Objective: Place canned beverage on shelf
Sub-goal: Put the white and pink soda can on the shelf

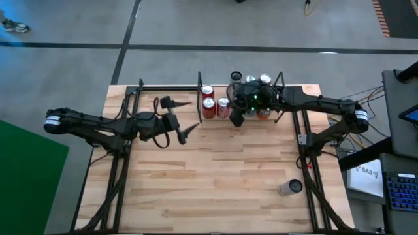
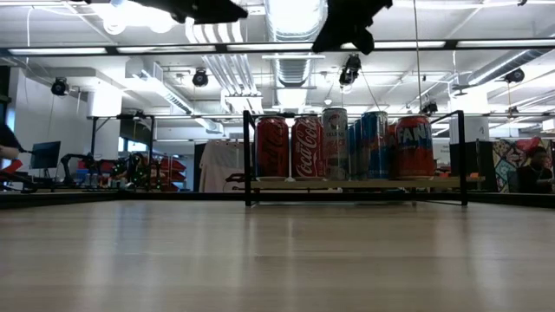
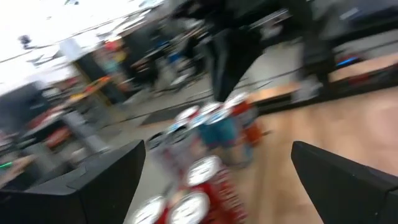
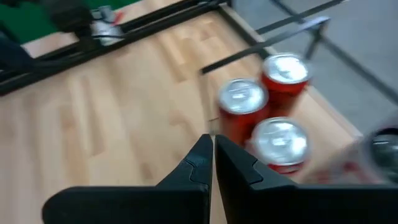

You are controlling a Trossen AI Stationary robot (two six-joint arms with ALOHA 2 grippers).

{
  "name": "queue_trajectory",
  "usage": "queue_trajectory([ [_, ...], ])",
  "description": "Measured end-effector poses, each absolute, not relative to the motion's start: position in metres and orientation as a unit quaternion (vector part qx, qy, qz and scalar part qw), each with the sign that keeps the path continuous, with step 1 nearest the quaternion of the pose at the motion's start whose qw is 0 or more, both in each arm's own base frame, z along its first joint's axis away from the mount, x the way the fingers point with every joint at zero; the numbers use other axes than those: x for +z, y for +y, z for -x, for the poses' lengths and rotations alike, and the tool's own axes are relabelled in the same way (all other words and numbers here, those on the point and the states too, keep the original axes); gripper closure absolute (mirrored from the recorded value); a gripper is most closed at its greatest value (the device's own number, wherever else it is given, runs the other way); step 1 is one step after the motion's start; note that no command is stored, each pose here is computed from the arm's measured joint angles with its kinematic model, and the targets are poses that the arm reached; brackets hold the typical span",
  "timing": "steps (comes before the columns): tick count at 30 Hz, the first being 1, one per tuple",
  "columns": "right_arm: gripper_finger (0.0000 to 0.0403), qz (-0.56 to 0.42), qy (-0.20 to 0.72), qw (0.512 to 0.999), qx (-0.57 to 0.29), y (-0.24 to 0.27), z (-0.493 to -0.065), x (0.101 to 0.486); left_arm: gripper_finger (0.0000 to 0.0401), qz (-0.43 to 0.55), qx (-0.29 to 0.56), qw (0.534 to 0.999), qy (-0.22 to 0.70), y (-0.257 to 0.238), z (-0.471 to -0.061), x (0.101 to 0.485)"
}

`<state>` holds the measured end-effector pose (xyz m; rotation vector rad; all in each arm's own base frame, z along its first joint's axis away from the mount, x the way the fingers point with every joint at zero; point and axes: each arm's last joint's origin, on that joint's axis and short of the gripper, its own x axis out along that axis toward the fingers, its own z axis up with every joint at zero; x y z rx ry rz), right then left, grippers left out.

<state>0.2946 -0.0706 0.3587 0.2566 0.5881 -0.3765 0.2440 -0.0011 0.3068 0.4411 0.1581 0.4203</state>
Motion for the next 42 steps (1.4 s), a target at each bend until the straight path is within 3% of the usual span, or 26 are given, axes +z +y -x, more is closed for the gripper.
queue_trajectory([
  [6, 0.0394, -0.151, 0.316, 0.927, -0.138, -0.035, -0.297, 0.356, 0.0012, -0.195, 0.112, 0.974, 0.030, -0.007, -0.248, 0.310],
  [19, 0.0394, -0.223, 0.405, 0.882, -0.091, 0.038, -0.285, 0.344, 0.0012, -0.109, 0.051, 0.993, 0.015, -0.018, -0.268, 0.296],
  [35, 0.0394, -0.379, 0.500, 0.776, -0.071, 0.090, -0.262, 0.337, 0.0012, -0.060, 0.012, 0.998, -0.026, -0.045, -0.282, 0.289],
  [42, 0.0394, -0.430, 0.554, 0.703, -0.117, 0.101, -0.248, 0.331, 0.0012, -0.054, 0.011, 0.998, -0.026, -0.046, -0.282, 0.289],
])
